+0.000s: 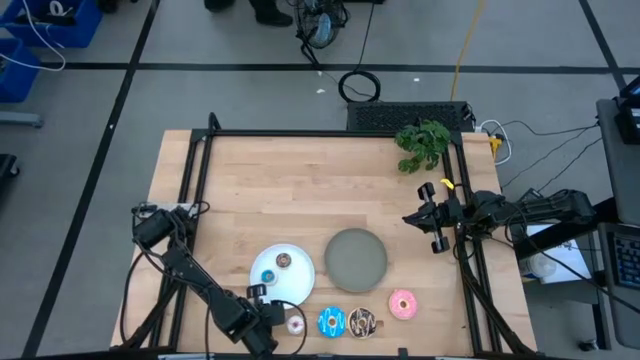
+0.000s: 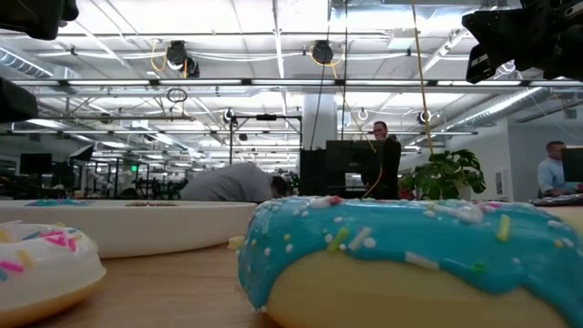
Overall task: Pick & Place donuts
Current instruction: Put the small orange donut on the white plate
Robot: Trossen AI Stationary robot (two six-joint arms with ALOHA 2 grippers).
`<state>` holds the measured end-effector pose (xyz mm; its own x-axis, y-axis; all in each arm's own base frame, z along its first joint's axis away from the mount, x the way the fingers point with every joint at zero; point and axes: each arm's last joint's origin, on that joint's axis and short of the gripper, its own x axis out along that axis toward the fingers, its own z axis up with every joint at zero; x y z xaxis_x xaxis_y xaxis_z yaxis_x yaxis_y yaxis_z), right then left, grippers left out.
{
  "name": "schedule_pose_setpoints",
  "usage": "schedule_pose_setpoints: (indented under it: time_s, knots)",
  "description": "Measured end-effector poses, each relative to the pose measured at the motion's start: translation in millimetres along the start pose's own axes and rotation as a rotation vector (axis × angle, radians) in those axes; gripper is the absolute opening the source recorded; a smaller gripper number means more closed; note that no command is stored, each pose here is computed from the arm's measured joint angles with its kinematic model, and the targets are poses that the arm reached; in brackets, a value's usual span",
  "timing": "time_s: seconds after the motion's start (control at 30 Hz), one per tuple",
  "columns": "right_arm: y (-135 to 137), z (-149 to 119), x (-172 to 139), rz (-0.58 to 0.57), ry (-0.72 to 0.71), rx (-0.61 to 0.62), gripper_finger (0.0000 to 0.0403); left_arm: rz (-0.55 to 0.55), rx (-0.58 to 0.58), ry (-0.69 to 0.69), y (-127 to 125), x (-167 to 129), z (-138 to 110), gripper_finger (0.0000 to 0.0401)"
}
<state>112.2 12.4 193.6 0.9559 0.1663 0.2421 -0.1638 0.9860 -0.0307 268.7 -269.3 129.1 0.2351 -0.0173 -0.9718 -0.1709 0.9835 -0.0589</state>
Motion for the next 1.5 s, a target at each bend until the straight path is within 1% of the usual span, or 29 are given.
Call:
schedule_pose_setpoints:
  time_s: [0.07, 0.2, 0.3, 0.43, 0.6, 0.7, 0.8, 0.9, 1.0, 1.1, 1.17, 1.23, 1.4, 1.5]
  knots:
    - [0.0, -0.3, -0.1, 0.0, 0.001, 0.0, 0.0, -0.016, 0.034, 0.002, -1.1, 0.1, 0.4, 0.0013]
    - [0.0, -0.2, -0.1, 0.0, 0.001, 0.0, 0.0, -0.021, 0.063, 0.01, -5.5, -6.5, 3.9, 0.0023]
    - [0.0, -0.2, -0.1, 0.0, 0.0, 0.0, 0.0, -0.007, 0.089, 0.036, -10.8, -16.5, 9.0, 0.0017]
    - [0.0, -0.2, -0.1, 0.0, 0.0, 0.0, 0.0, 0.002, 0.12, 0.05, -18.3, -40.6, 17.9, 0.0008]
    - [0.0, -0.2, -0.1, 0.0, 0.0, 0.0, 0.0, 0.025, 0.15, 0.062, -22.7, -67.6, 27.0, 0.003]
    - [0.0, -0.2, -0.1, 0.0, 0.0, 0.0, 0.0, 0.022, 0.202, 0.057, -25.9, -84.2, 32.2, 0.0025]
    - [0.0, -0.2, -0.1, 0.0, 0.0, 0.0, 0.0, 0.032, 0.216, 0.065, -24.9, -100.3, 38.2, 0.0009]
    - [0.0, -0.2, -0.1, 0.0, 0.0, 0.0, 0.0, 0.046, 0.205, 0.064, -21.1, -116.3, 46.8, 0.0013]
    - [0.0, -0.1, 0.0, 0.0, 0.0, 0.0, 0.0, 0.063, 0.23, 0.055, -17.5, -129.8, 53.0, 0.0022]
    - [0.0, -0.1, 0.0, 0.0, 0.0, 0.0, 0.0, 0.102, 0.257, 0.028, -14.0, -141.1, 56.1, 0.0014]
    - [0.0, 0.1, 0.0, 0.0, -0.001, 0.001, 0.0, 0.102, 0.249, -0.007, -11.5, -148.8, 59.2, 0.0007]
    - [0.0, 0.1, 0.0, 0.0, 0.0, 0.001, 0.0, 0.097, 0.238, -0.022, -8.4, -151.1, 64.0, 0.0008]
    - [0.0, 0.1, 0.1, 0.0, 0.0, 0.001, 0.0, 0.123, 0.243, 0.005, -4.2, -148.1, 65.5, 0.0028]
    - [0.0, 0.1, 0.1, 0.0, 0.0, 0.001, 0.0, 0.124, 0.253, 0.004, -2.9, -148.2, 66.8, 0.002]
